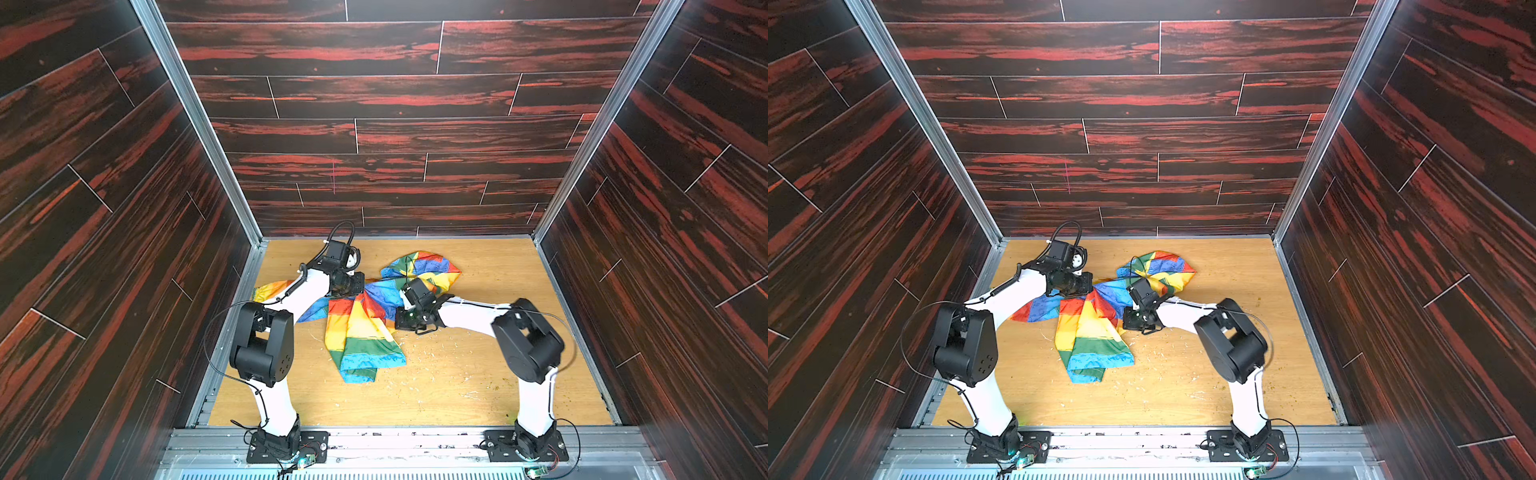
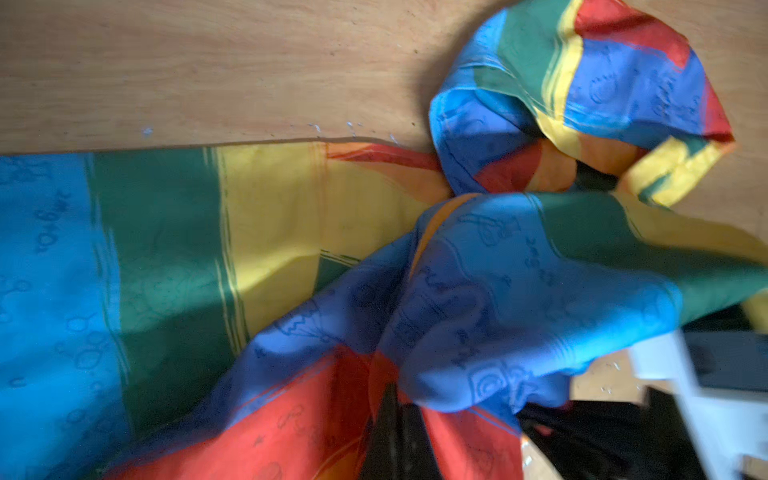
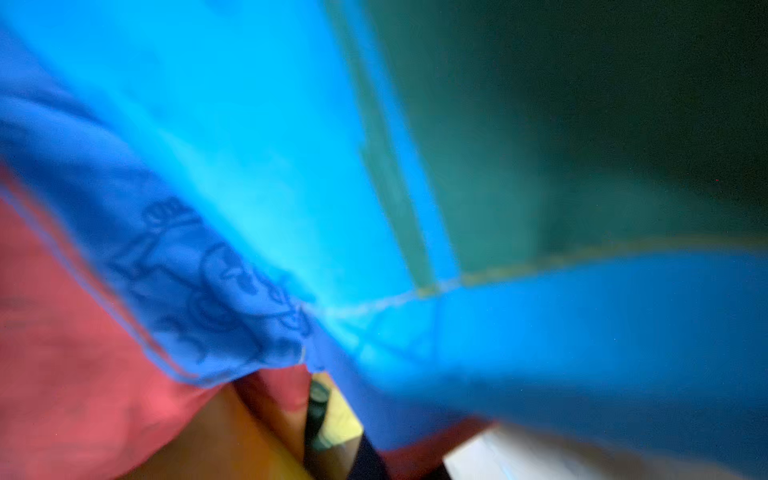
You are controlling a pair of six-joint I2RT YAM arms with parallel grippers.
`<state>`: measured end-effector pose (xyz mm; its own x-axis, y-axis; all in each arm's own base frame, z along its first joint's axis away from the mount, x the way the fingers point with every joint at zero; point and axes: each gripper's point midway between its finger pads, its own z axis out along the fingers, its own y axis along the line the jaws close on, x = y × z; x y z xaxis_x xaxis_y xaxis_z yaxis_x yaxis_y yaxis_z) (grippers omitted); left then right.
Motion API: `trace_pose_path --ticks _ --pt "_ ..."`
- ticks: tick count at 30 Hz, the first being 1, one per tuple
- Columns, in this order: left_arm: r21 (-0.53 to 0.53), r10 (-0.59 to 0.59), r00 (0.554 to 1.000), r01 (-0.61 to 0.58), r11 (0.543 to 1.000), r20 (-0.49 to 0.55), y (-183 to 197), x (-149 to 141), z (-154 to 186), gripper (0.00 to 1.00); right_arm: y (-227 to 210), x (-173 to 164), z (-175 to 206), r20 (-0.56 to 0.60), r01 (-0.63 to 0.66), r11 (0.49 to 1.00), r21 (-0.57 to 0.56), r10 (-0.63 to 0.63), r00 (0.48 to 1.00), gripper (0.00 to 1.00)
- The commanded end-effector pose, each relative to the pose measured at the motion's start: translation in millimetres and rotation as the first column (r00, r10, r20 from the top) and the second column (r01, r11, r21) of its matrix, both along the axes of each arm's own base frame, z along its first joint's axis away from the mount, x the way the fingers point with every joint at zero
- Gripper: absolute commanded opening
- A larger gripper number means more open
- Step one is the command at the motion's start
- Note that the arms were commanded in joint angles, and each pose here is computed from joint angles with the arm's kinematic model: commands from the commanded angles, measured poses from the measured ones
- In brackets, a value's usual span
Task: Unzip the jacket
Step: Flatten out the jacket at the center of the board.
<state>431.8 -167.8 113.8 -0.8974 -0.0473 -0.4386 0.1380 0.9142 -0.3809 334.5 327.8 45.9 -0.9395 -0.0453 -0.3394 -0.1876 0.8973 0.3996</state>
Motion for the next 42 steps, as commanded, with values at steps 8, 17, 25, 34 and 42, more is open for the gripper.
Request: trace_pose_path --ticks 8,17,25,34,42 --pt "-0.146 -0.126 0.984 0.145 0.979 0.129 -23.2 -27.8 58.1 0.0 -96.4 15.5 145.5 0.267 0.164 0.934 -0.317 -0.078 0.96 0.0" --pt "-0.114 -0.275 0.956 0.286 0.951 0.105 -67.1 -56.5 49.7 0.0 -153.5 8.1 183.8 0.23 0.14 0.888 -0.438 -0.04 0.972 0.01" --pt "-0.093 -0.342 0.933 0.352 0.931 0.111 -93.1 -68.0 51.1 0.0 -176.1 -9.1 238.7 0.245 0.11 0.898 -0.426 -0.003 0.97 0.0" --pt "0.088 -0.094 0.992 0.087 0.992 0.079 -44.0 -36.5 18.0 0.0 -137.0 65.3 156.1 0.076 -0.004 0.979 -0.202 0.019 0.997 0.03" --pt "0.172 0.034 0.999 -0.028 0.985 -0.035 -14.5 -16.2 -30.3 0.0 -118.8 101.9 166.1 0.194 0.077 0.996 -0.053 -0.065 0.979 0.77"
